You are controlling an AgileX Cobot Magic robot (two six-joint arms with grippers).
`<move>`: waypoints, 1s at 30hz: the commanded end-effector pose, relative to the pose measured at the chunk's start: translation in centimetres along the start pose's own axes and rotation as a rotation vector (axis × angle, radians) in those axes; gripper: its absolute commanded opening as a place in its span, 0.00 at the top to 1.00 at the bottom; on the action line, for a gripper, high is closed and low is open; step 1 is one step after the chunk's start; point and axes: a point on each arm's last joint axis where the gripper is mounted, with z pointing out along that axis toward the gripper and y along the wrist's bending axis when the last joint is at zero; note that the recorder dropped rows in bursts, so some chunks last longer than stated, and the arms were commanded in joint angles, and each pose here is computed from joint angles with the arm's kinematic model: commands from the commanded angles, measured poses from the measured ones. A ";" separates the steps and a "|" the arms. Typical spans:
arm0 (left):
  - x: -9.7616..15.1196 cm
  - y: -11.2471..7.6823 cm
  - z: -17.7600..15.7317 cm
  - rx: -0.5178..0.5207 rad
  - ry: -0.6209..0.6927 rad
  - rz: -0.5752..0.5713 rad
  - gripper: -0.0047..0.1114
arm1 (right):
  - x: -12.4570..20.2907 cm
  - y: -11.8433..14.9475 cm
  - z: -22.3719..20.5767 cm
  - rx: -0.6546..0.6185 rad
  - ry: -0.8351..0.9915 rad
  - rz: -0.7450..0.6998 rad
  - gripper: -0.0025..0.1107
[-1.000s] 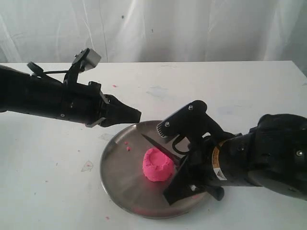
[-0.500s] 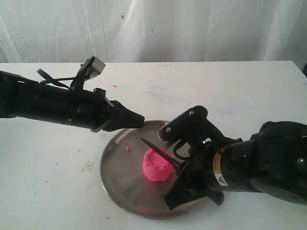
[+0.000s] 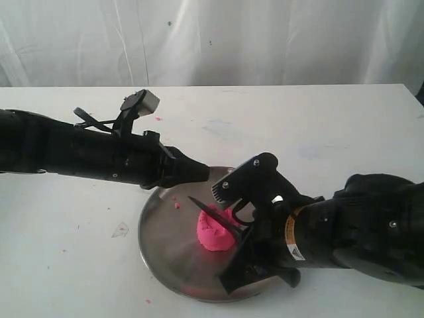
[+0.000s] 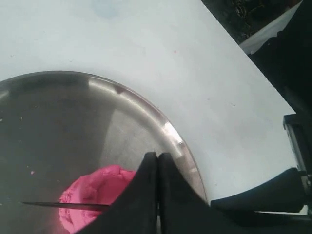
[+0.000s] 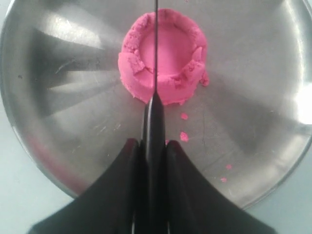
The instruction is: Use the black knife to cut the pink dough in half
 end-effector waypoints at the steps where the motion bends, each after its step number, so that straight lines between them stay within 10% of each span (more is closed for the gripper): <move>1: -0.2 -0.3 0.0 0.010 -0.013 0.007 0.96 | 0.0 -0.8 0.2 0.015 -0.006 0.015 0.98; 30: 0.9 1.6 1.5 -0.022 -0.008 -0.028 0.96 | 0.0 -1.3 1.2 0.007 -0.010 0.036 0.98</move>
